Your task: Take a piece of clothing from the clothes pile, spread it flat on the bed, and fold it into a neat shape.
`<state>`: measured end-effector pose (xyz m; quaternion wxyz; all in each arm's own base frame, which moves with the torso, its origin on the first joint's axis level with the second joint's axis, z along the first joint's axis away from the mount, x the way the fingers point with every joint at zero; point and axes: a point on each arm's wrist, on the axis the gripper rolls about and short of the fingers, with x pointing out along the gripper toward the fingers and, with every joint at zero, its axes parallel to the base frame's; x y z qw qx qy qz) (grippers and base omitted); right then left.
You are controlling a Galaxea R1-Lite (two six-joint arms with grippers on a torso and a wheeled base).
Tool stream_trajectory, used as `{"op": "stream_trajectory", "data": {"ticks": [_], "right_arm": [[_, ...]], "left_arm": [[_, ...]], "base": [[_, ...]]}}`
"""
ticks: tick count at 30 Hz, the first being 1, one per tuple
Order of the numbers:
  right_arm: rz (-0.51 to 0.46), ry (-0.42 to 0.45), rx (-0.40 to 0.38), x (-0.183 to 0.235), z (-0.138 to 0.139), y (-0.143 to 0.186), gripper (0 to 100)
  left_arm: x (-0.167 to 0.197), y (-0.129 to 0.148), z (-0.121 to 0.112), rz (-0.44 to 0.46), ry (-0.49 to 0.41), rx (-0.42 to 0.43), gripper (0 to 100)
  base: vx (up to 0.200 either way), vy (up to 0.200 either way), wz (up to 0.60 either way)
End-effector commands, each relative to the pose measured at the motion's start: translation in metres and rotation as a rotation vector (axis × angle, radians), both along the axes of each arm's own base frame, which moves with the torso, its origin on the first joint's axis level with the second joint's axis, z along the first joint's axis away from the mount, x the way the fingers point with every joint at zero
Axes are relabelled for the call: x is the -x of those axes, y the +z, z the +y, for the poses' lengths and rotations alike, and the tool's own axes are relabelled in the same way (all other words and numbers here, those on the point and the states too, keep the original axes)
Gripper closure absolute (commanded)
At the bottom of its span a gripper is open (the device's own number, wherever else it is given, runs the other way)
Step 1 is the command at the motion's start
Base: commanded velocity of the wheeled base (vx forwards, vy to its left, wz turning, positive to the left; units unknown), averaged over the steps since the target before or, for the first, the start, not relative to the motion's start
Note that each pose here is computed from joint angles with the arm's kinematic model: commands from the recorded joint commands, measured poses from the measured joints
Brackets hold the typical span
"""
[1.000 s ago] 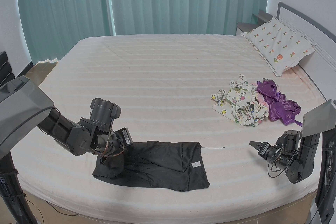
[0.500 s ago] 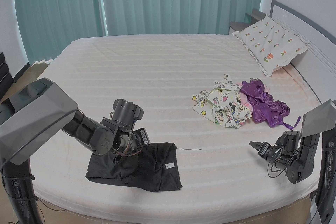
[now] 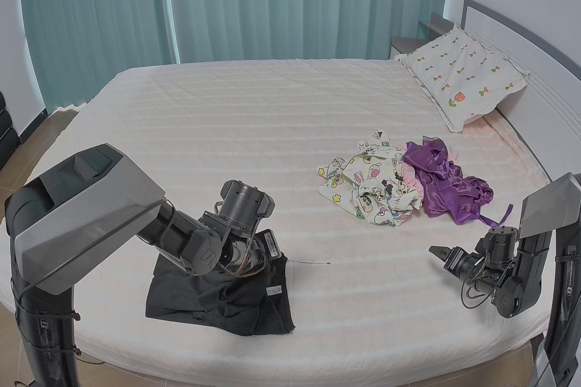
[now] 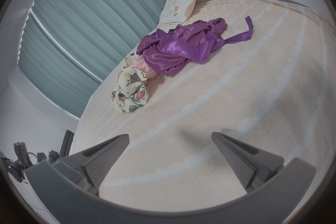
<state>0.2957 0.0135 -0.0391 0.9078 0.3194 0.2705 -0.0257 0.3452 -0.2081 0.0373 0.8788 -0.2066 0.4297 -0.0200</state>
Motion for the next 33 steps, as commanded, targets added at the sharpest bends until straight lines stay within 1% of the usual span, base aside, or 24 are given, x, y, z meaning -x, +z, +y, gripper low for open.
{"op": "stream_trajectory", "data": {"ticks": [1,5,7,9,11,12,14,15,16,20,22,23,24,26,28,31,33], "right_arm": [[0.003,0.000,0.000,0.000,0.000,-0.001,0],[0.007,0.003,0.000,0.001,0.001,-0.001,0],[0.010,0.005,0.001,0.002,0.001,-0.002,0],[0.011,0.005,0.001,0.002,0.001,-0.002,0],[0.011,0.005,0.001,0.002,0.001,-0.002,0],[0.011,0.003,0.001,0.002,0.001,-0.002,0],[0.011,0.003,0.001,0.002,0.001,-0.002,0],[0.011,0.003,0.001,0.002,0.001,-0.002,0],[0.011,0.005,0.001,0.002,0.001,-0.002,0],[0.013,0.006,0.001,0.002,0.002,-0.002,0],[0.013,0.005,0.001,0.002,0.001,-0.002,0],[0.014,0.006,0.001,0.002,0.002,-0.003,0],[0.016,0.009,0.000,0.002,0.002,-0.003,0],[0.022,0.012,0.001,0.003,0.003,-0.005,0],[0.022,0.012,0.001,0.003,0.003,-0.006,0],[0.019,0.014,0.001,0.002,0.004,-0.007,0],[0.025,0.019,0.001,0.003,0.005,-0.009,0]], "left_arm": [[0.000,-0.005,-0.003,0.011,-0.007,-0.005,0],[0.001,-0.003,-0.002,0.010,-0.001,0.002,0],[0.002,0.004,-0.002,0.000,0.017,0.028,0],[0.005,0.020,0.000,-0.023,0.046,0.075,0],[0.007,0.028,0.002,-0.028,0.061,0.101,0],[0.010,0.040,0.006,-0.040,0.086,0.148,0],[0.012,0.051,0.010,-0.042,0.106,0.192,0],[0.013,0.051,0.011,-0.041,0.106,0.194,0],[0.016,0.059,0.017,-0.030,0.137,0.242,0],[0.030,0.059,0.032,0.019,0.164,0.284,0],[0.031,0.059,0.033,0.024,0.164,0.286,0],[0.042,0.051,0.042,0.087,0.153,0.292,0],[0.047,0.045,0.046,0.124,0.143,0.297,0],[0.051,0.036,0.056,0.166,0.155,0.297,0],[0.054,0.031,0.062,0.191,0.167,0.291,0],[0.060,0.025,0.068,0.223,0.172,0.285,0],[0.066,0.021,0.074,0.252,0.165,0.304,0]], "base": [[0.000,0.000,0.00],[0.000,0.000,0.00],[0.000,0.000,0.00],[0.000,0.000,0.00],[0.000,0.000,0.00],[0.000,0.000,0.00],[0.000,0.000,0.00],[0.000,0.000,0.00],[0.000,0.000,0.00],[0.000,0.000,0.00],[0.000,0.000,0.00],[0.000,0.000,0.00],[0.000,0.000,0.00],[-0.100,0.000,0.00],[-0.200,0.000,0.00],[0.000,0.000,0.00],[0.000,0.000,0.00]]}}
